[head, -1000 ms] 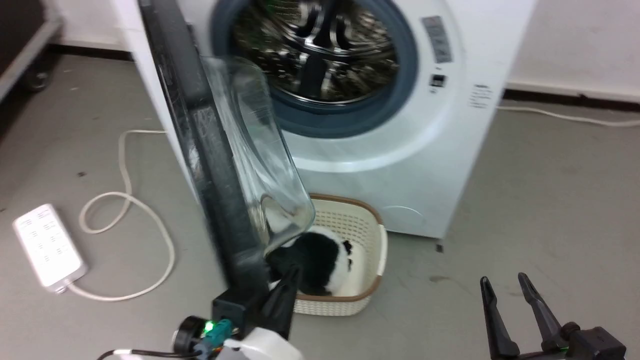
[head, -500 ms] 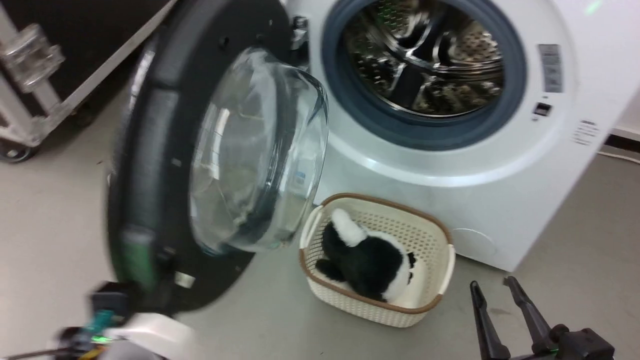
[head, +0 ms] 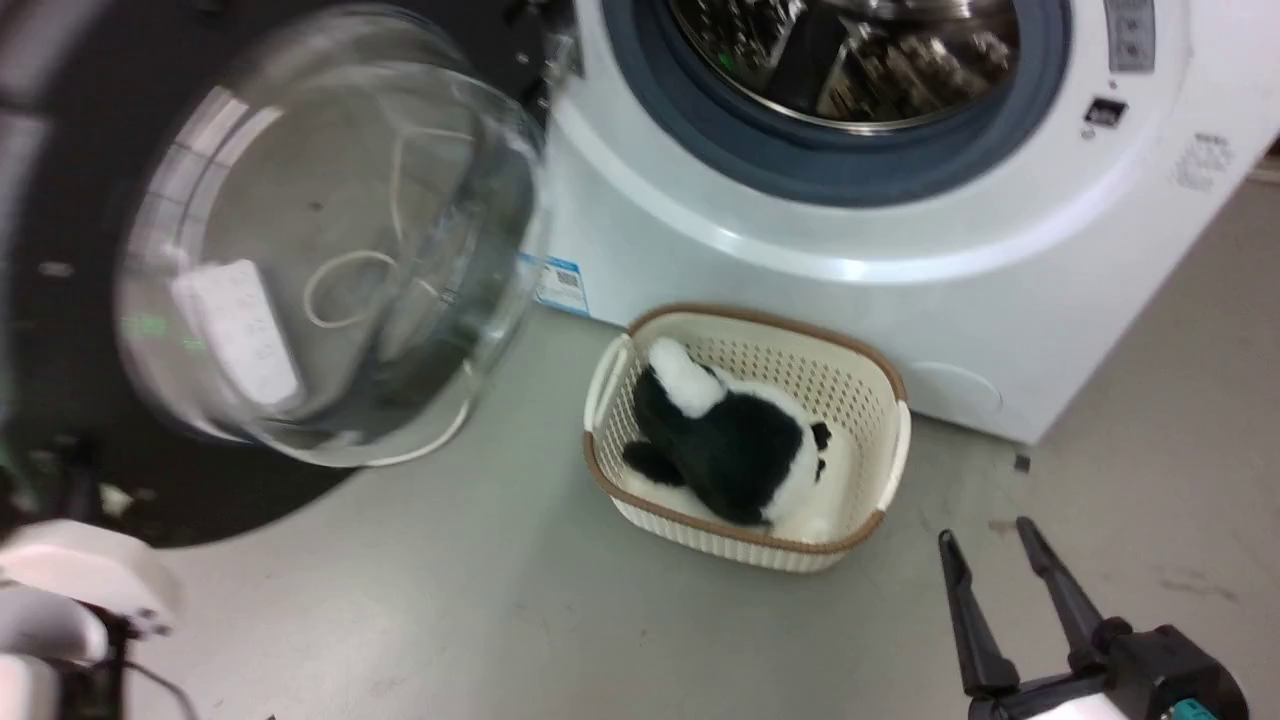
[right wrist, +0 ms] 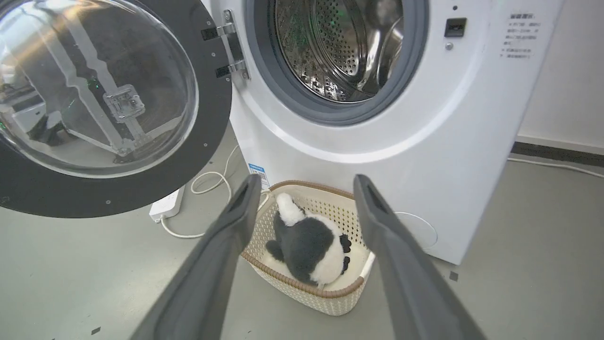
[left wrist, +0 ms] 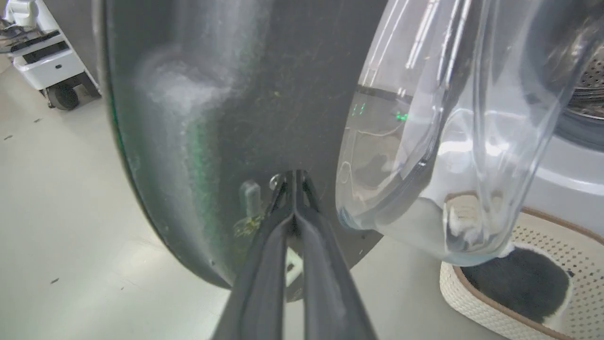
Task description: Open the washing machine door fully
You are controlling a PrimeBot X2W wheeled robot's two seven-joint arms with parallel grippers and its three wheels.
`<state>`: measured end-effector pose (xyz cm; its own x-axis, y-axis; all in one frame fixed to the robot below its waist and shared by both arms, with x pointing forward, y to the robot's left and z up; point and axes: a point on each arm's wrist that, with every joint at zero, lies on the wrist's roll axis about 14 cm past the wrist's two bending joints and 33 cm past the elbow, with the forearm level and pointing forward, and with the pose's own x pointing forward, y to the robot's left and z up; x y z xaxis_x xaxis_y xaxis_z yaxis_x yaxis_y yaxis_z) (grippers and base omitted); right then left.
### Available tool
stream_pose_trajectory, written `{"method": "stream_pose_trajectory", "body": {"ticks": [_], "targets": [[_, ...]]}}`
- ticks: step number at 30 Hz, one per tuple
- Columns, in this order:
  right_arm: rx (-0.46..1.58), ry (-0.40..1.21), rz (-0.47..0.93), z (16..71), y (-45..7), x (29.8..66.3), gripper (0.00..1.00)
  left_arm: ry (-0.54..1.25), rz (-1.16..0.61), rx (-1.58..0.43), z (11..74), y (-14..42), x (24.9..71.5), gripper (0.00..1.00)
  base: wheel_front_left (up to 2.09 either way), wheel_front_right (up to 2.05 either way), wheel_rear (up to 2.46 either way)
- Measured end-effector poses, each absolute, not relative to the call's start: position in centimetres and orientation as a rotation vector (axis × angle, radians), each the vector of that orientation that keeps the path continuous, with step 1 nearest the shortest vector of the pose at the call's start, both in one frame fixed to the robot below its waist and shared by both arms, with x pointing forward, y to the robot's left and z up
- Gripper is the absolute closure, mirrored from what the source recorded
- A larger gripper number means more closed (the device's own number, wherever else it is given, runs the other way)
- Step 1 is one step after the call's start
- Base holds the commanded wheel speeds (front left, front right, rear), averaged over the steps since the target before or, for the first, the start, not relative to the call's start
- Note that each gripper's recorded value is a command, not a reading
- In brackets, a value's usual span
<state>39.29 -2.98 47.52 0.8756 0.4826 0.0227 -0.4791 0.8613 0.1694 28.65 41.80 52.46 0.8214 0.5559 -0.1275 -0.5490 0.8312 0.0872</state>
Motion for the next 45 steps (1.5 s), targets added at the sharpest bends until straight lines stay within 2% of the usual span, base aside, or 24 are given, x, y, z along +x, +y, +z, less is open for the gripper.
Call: {"method": "stream_pose_trajectory", "body": {"ticks": [6, 15, 21, 23, 26, 30, 31, 34, 35, 36, 37, 45], "targets": [[0.162, 0.048, 0.467, 46.1, -4.1, 40.1, 0.00, 0.200, 0.648, 0.099, 51.8, 45.4, 30.1, 1.00, 0.00, 0.00, 0.00], [0.157, 0.044, 0.442, 46.1, -4.9, 40.6, 0.00, 0.201, 0.679, 0.094, 51.1, 47.9, 30.9, 1.00, 0.00, 0.00, 0.00], [0.146, 0.011, 0.428, 47.3, -5.4, 40.4, 0.00, 0.024, 0.645, 0.117, 54.0, 47.1, 31.5, 1.00, 0.00, 0.00, 0.00], [0.136, -0.030, 0.412, 48.8, -6.0, 40.3, 0.00, -0.094, 0.601, 0.120, 56.6, 45.3, 32.1, 1.00, 0.00, 0.00, 0.00], [0.125, -0.066, 0.395, 50.0, -6.7, 40.2, 0.00, -0.164, 0.565, 0.107, 58.0, 43.7, 32.3, 1.00, 0.00, 0.00, 0.00], [0.067, -0.170, 0.325, 53.4, -9.3, 39.7, 0.00, -0.293, 0.430, 0.046, 60.0, 37.6, 32.8, 1.00, 0.00, 0.00, 0.00], [0.067, -0.170, 0.325, 53.4, -9.3, 39.7, 0.00, -0.293, 0.430, 0.046, 60.0, 37.6, 32.8, 1.00, 0.00, 0.00, 0.00], [0.049, -0.221, 0.254, 55.1, -11.9, 38.9, 0.00, -0.350, 0.313, -0.059, 60.3, 31.7, 33.3, 1.00, 0.00, 0.00, 0.00], [0.046, -0.229, 0.242, 55.4, -12.3, 38.6, 0.00, -0.351, 0.290, -0.078, 60.1, 30.5, 33.3, 0.66, 0.00, 0.00, 0.00], [0.046, -0.229, 0.242, 55.4, -12.3, 38.6, 0.00, -0.351, 0.290, -0.078, 60.1, 30.5, 33.3, 0.66, 0.00, 0.00, 0.00], [0.042, -0.241, 0.220, 55.8, -13.1, 38.1, 0.00, -0.333, 0.237, -0.103, 59.5, 28.2, 33.5, 0.00, 0.00, 0.00, 0.00], [0.041, -0.260, 0.134, 56.4, -16.0, 36.1, 0.00, -0.221, 0.057, -0.116, 55.9, 20.5, 34.0, 0.00, 0.00, 0.00, 0.00]]}}
